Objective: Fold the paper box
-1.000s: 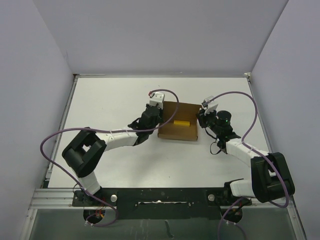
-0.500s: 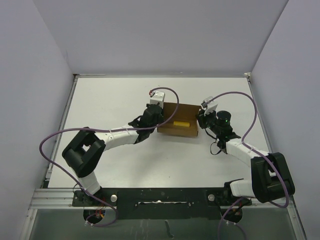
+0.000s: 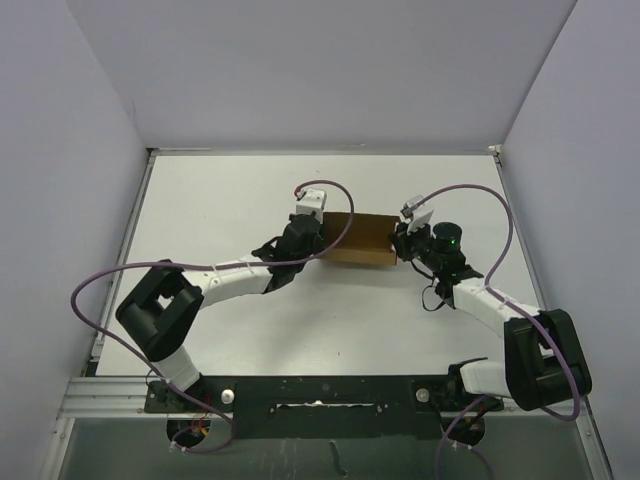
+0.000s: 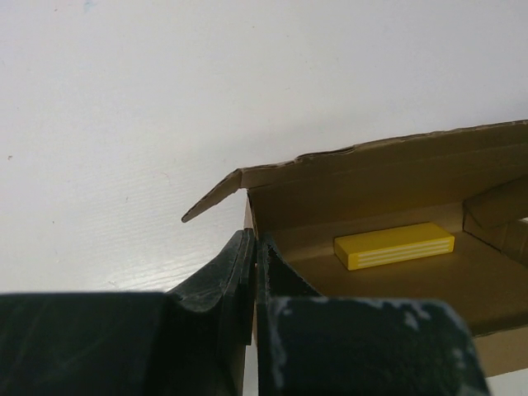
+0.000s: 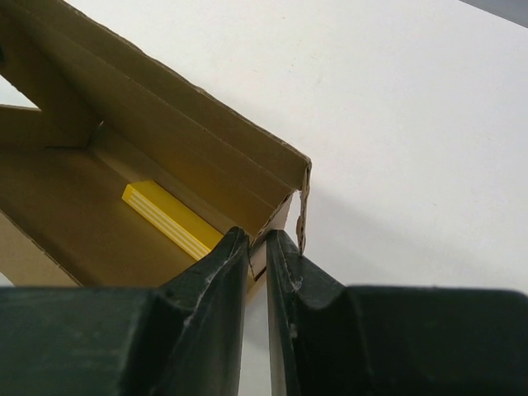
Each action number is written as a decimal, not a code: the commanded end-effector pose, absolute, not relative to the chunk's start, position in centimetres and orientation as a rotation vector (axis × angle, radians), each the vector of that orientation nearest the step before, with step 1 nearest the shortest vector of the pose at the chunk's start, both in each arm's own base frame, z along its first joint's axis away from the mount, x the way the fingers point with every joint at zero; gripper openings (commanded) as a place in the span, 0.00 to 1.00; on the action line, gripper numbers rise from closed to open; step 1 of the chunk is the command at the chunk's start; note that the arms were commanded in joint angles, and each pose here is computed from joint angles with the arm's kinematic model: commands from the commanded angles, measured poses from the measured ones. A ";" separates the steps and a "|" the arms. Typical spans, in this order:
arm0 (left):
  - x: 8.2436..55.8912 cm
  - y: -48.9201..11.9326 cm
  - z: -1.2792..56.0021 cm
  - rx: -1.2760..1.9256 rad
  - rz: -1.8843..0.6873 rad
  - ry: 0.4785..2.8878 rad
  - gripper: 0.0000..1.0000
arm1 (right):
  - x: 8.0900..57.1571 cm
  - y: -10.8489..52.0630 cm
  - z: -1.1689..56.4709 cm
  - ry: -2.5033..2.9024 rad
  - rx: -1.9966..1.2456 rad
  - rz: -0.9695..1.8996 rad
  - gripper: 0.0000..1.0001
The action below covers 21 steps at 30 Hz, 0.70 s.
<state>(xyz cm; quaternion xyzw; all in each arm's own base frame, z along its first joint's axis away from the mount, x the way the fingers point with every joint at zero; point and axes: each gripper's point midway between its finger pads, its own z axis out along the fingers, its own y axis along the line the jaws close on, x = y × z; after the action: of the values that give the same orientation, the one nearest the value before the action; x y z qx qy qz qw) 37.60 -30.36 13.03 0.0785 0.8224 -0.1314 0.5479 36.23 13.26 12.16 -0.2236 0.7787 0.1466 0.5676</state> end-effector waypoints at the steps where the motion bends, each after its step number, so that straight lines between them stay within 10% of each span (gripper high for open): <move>1: 34.8 -33.9 16.2 0.264 -0.522 1.872 0.00 | 34.7 17.0 15.0 1.712 -0.653 0.503 0.15; 21: 33.6 -32.8 16.1 0.280 -0.438 1.802 0.00 | 32.8 16.2 16.8 1.713 -0.839 0.499 0.42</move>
<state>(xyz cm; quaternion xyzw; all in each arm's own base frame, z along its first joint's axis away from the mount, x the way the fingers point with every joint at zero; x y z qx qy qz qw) 35.23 -30.14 12.71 0.1020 0.8039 -0.1244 0.5726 33.33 14.40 12.35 -0.2873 0.7820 0.1810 0.5227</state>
